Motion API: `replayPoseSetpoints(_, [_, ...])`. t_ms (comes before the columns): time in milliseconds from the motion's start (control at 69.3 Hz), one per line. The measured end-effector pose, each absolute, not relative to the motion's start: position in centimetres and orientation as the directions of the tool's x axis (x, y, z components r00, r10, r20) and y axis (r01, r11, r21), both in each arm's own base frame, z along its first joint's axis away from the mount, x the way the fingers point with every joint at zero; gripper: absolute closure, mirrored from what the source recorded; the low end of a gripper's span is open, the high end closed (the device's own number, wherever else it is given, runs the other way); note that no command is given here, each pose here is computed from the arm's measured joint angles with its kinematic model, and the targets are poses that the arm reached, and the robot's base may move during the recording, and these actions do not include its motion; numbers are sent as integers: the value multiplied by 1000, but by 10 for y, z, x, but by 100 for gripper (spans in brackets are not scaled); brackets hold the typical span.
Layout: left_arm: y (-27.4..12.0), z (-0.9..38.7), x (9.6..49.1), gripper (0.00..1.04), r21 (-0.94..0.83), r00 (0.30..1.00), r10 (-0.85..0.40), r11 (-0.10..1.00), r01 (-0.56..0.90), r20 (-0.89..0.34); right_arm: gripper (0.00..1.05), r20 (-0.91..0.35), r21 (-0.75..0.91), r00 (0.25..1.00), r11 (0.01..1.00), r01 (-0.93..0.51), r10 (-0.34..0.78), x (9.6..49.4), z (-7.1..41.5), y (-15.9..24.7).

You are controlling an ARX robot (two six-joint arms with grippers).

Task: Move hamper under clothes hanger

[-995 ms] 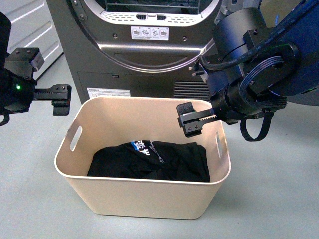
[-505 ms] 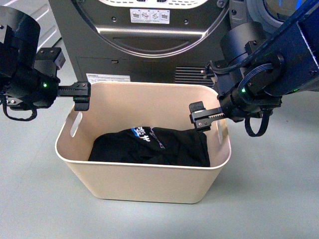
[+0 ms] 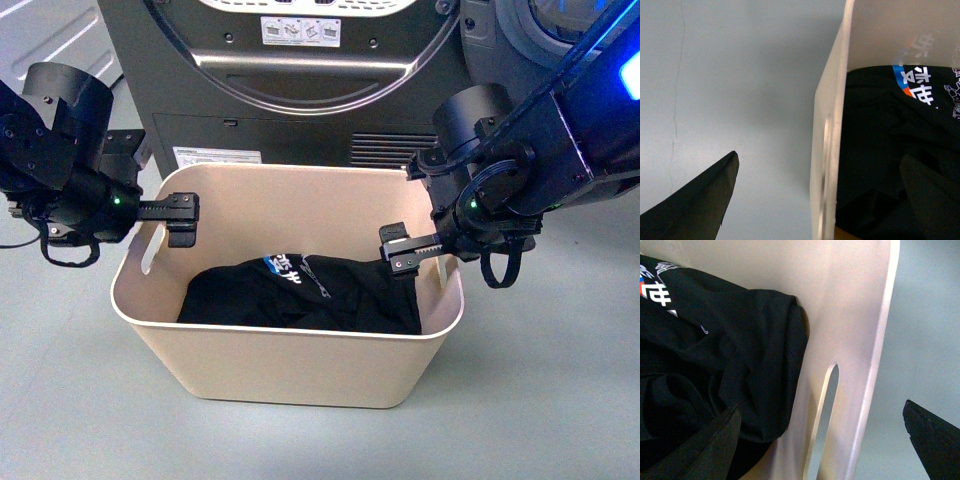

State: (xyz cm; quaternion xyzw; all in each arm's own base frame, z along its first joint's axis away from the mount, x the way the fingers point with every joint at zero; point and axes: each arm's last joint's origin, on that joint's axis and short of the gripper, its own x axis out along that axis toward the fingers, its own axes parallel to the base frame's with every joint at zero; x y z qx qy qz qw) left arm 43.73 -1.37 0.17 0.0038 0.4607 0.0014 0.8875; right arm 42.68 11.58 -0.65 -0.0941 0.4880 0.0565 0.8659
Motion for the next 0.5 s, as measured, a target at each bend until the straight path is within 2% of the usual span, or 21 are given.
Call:
replayPoseSetpoints(87, [-17,-1,437,7,5,573,1,1000,5,-820,9,-859,-109,513,977,-184,1,427,-10,115])
replayPoseSetpoints(144, [-20,-2,437,11,6,571,0,1000,9,-821,16,-860,-107,511,978,-179,-1,427,-11,114])
replayPoseSetpoints(505, [-24,-3,437,66,12,566,2,1000,14,-825,70,-860,-120,511,978,-170,-17,427,-13,114])
